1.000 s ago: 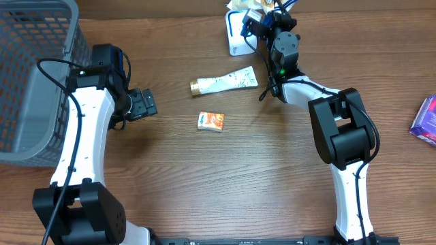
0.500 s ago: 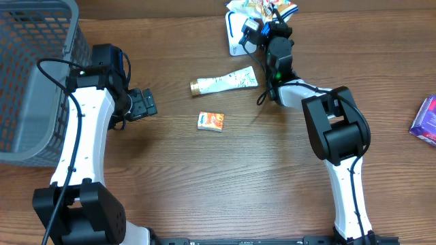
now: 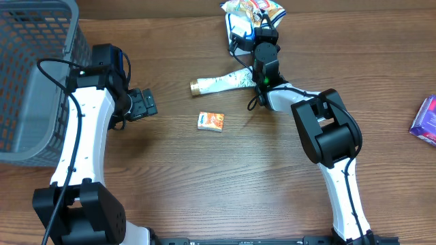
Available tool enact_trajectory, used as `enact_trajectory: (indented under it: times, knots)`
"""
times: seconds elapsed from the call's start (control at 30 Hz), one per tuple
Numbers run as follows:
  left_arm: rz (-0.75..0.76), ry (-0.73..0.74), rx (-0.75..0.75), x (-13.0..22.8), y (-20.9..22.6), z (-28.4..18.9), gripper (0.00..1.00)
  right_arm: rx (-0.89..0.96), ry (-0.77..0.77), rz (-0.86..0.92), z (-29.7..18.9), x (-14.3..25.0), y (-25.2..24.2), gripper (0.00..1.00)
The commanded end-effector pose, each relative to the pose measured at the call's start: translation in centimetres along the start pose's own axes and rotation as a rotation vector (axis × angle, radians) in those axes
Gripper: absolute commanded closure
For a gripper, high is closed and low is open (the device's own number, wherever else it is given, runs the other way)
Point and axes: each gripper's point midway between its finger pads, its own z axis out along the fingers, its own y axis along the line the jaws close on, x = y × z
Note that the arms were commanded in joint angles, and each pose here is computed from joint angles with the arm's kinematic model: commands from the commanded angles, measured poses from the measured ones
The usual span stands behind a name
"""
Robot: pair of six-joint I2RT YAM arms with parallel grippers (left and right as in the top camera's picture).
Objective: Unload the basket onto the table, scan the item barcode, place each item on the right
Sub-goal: 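Hold the yellow bag over the scanner window with the right gripper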
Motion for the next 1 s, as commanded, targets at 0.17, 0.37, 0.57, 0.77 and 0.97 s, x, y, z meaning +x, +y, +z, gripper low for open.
enact_trajectory:
  times: [0.17,0.37,0.57,0.77,0.97]
  knots:
    - [0.003,-0.042,0.003,-0.5,0.0,-1.2,0.00,-0.083,0.107,-0.080,-0.5,0.9,-1.0,0.96]
    - [0.003,-0.042,0.003,-0.5,0.0,-1.2,0.00,-0.160,0.110,-0.135,-2.4,1.0,0.7,0.96]
    - [0.003,-0.042,0.003,-0.5,0.0,-1.2,0.00,-0.241,0.095,-0.196,-4.8,0.9,3.0,0.96]
    - [0.003,-0.042,0.003,-0.5,0.0,-1.2,0.00,-0.419,0.106,-0.299,-6.6,2.2,7.4,0.96]
    - [0.003,-0.042,0.003,-0.5,0.0,-1.2,0.00,-0.371,0.087,-0.288,-6.2,1.5,6.3,0.96]
